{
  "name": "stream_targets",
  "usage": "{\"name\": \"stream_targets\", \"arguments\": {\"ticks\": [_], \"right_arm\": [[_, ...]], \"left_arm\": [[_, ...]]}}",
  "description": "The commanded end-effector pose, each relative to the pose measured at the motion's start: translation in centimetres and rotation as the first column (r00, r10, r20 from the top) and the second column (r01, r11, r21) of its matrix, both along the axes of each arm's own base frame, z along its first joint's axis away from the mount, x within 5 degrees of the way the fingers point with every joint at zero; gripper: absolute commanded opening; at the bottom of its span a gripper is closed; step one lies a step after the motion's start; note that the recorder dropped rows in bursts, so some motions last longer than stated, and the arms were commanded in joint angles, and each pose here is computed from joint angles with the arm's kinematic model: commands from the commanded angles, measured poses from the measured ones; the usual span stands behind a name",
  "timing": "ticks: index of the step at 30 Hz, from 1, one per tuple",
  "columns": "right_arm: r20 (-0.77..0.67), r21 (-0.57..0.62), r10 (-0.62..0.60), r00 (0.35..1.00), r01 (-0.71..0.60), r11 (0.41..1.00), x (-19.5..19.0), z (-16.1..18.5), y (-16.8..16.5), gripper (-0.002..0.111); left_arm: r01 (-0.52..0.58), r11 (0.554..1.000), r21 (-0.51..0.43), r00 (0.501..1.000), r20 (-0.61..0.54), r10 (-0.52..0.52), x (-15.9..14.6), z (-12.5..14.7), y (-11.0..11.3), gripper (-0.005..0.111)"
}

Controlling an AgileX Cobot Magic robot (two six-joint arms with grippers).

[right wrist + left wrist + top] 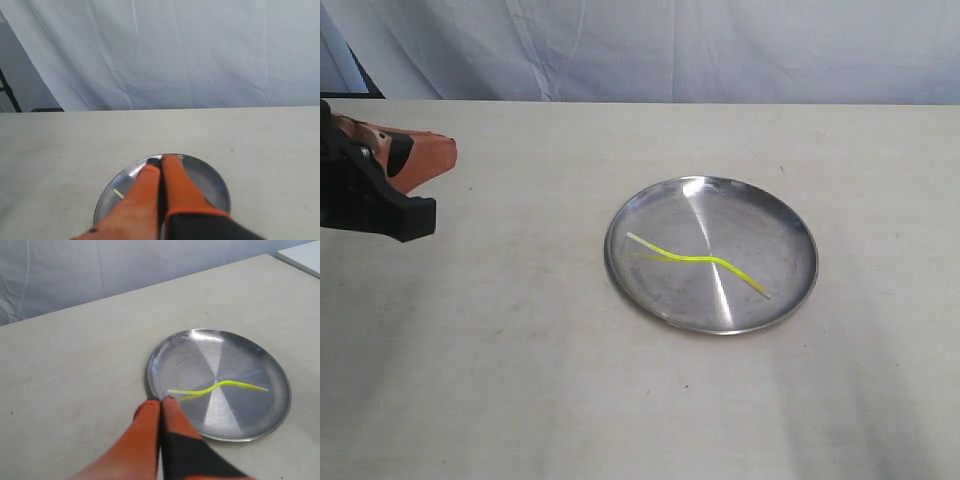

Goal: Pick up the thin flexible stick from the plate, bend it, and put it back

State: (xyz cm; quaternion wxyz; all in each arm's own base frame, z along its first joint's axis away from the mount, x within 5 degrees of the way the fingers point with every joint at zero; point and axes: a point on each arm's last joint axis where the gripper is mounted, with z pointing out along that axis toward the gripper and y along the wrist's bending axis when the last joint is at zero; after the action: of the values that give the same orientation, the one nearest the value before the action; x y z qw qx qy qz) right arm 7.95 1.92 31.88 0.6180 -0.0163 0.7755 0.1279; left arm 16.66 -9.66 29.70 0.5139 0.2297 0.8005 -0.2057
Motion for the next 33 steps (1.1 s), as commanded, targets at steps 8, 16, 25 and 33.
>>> {"name": "stream_targets", "arguments": {"ticks": [8,16,25,33], "right_arm": [[0.104,-0.110,-0.062,0.993,0.074,0.991,-1.4,-0.2,-0.9,0.000],[0.174,-0.119,-0.147,0.974,0.169,0.978,-3.7,-7.1,-1.8,0.000],[0.030,-0.124,-0.174,0.984,0.176,0.977,-2.9,-11.4,-1.8,0.000],[-0.053,-0.101,-0.168,0.984,0.163,0.981,-2.7,-13.9,-1.7,0.000]], "left_arm": [[-0.006,1.000,0.002,1.000,0.005,0.006,0.0,-0.1,0.1,0.000],[-0.007,1.000,-0.003,1.000,0.003,0.007,0.0,-0.1,0.1,0.000],[-0.013,1.000,-0.001,1.000,0.008,0.013,0.0,0.0,0.1,0.000],[-0.013,1.000,-0.001,1.000,0.008,0.013,0.0,0.0,0.1,0.000]]}}
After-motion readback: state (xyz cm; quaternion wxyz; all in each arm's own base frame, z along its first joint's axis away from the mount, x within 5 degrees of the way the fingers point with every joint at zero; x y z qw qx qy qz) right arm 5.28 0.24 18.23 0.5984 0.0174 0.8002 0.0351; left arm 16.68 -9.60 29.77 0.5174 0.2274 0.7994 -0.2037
